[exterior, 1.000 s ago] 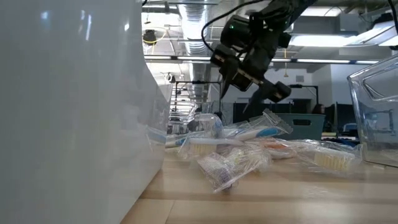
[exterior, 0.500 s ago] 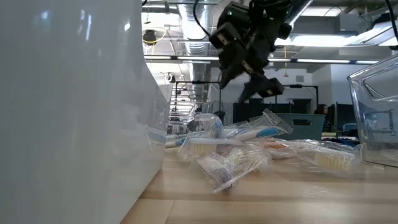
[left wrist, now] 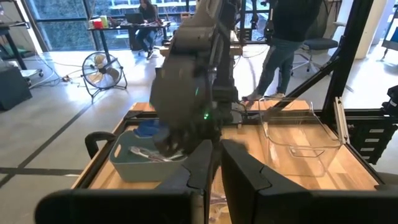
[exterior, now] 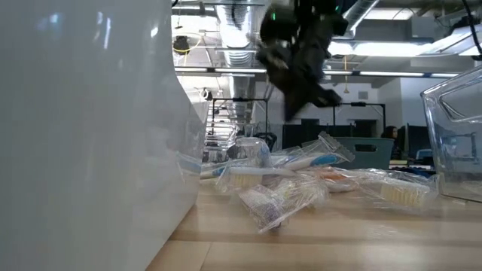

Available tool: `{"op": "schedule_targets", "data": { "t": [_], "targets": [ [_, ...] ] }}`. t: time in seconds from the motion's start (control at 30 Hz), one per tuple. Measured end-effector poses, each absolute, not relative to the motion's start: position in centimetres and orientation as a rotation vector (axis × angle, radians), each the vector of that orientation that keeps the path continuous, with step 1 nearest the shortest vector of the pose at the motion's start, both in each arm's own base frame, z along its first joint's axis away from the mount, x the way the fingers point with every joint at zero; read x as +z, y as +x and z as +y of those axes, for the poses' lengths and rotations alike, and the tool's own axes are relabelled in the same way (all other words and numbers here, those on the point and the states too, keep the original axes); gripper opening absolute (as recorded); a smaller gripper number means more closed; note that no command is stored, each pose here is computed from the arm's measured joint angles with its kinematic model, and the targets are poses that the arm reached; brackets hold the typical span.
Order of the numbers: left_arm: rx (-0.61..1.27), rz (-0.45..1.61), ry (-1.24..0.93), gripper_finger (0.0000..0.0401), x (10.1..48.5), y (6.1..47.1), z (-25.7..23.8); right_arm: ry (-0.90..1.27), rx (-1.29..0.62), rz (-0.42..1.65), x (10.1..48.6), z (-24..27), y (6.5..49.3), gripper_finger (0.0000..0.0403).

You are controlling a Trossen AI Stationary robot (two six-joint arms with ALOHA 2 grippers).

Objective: Pick & Place Toothbrushes
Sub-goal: Put the purple toothbrush into the green bin

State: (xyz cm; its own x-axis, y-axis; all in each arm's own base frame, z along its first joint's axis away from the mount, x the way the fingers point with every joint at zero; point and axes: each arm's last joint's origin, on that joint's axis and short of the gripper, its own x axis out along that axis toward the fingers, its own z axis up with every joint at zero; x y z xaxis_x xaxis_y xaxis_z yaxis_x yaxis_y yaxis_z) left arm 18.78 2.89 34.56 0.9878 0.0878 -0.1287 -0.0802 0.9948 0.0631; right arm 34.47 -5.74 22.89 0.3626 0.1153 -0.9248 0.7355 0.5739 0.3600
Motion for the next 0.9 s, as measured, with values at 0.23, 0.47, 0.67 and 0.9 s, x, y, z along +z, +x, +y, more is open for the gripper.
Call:
{"op": "schedule_targets", "data": {
  "t": [0.23,0.47,0.67,0.9],
  "targets": [
    [0.084,0.135,0.057,0.0025,34.5,18.8,2.9,0.795,-0.411,1.280,20.6,-5.3,37.5,0.0001],
    [0.083,0.139,0.055,0.0025,34.5,18.8,2.9,0.401,-0.327,1.563,20.0,-4.9,41.0,0.0001],
    [0.082,0.168,0.051,0.0025,34.2,18.7,2.9,0.338,-0.252,1.463,20.4,-6.1,42.4,0.0000],
    [0.082,0.188,0.048,0.0025,34.0,18.7,2.9,0.268,-0.195,1.414,22.4,-7.8,41.6,0.0000]
  ]
}}
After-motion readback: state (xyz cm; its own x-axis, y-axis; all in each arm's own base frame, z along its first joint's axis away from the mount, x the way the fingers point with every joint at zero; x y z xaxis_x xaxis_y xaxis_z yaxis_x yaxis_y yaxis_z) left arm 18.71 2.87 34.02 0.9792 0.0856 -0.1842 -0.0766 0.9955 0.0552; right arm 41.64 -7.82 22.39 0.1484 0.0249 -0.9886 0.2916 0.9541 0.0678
